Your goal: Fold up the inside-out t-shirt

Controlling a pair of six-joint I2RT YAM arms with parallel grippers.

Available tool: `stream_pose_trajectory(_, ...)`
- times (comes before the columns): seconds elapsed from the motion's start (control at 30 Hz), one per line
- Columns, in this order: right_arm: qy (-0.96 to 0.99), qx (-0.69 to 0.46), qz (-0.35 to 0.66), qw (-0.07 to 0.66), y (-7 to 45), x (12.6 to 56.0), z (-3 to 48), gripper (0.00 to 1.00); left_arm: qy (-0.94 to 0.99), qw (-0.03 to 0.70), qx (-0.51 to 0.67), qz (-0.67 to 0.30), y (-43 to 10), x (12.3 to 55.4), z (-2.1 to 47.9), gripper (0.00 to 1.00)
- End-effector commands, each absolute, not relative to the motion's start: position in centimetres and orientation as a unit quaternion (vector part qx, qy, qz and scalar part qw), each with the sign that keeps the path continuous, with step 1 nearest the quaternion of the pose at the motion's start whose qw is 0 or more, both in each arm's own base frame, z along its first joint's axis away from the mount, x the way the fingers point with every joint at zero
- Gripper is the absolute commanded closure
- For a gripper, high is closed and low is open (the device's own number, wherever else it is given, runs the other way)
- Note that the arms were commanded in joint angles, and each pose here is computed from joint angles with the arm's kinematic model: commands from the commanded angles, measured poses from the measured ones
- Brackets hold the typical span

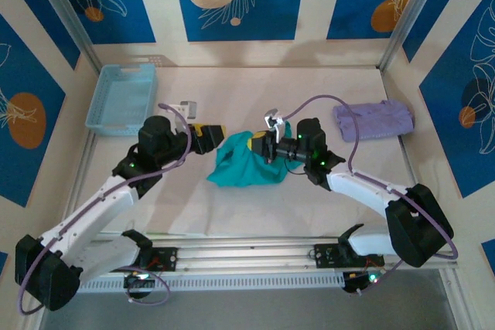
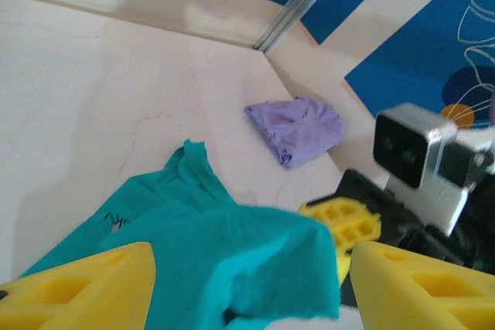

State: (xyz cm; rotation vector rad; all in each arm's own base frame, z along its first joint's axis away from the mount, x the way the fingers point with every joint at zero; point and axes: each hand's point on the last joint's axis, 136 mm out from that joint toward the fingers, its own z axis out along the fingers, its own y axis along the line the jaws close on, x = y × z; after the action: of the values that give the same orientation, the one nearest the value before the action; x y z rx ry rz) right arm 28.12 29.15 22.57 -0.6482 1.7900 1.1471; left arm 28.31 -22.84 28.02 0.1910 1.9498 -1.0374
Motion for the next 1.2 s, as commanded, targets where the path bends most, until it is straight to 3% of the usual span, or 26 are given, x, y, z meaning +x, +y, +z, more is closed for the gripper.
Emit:
stream_pose_trajectory(0.0, 0.724, -0.240, 0.461, 0.453, 29.0, 29.0, 24.0, 1.00, 0.786, 0.431, 0.111, -0.429, -23.3, 26.4, 26.8, 0.36)
stream_pose_trajectory(0.2, 0.728, -0.237, 0.462, 0.447, 29.4, 29.2, 24.0, 1.00, 0.762, 0.430, 0.193, -0.444, -26.0, 24.2, 27.4, 0.39)
stream_pose_trajectory(0.37, 0.731, -0.242, 0.460, 0.443, 29.6, 29.0, 24.0, 1.00, 0.757, 0.465, 0.222, -0.402, -26.5, 25.1, 28.0, 0.42)
stream_pose_trajectory(0.53, 0.731, -0.245, 0.460, 0.440, 29.8, 28.8, 24.1, 1.00, 0.753, 0.461, 0.251, -0.396, -28.0, 25.7, 27.8, 0.51)
stream_pose_trajectory(0.7, 0.732, -0.249, 0.457, 0.440, 29.8, 28.7, 24.0, 1.00, 0.749, 0.467, 0.260, -0.391, -28.9, 26.6, 27.6, 0.54)
stream_pose_trajectory(0.9, 0.734, -0.250, 0.451, 0.442, 29.5, 28.6, 24.0, 1.00, 0.742, 0.465, 0.265, -0.403, -30.0, 27.2, 27.9, 0.72)
stream_pose_trajectory(1.0, 0.749, -0.238, 0.413, 0.459, 28.8, 28.9, 24.1, 1.00, 0.746, 0.469, 0.255, -0.398, -29.7, 27.6, 28.4, 0.97)
stream_pose_trajectory(1.17, 0.782, -0.229, 0.278, 0.508, 27.1, 29.2, 25.0, 1.00, 0.730, 0.503, 0.223, -0.404, -27.9, 27.0, 32.8, 1.00)
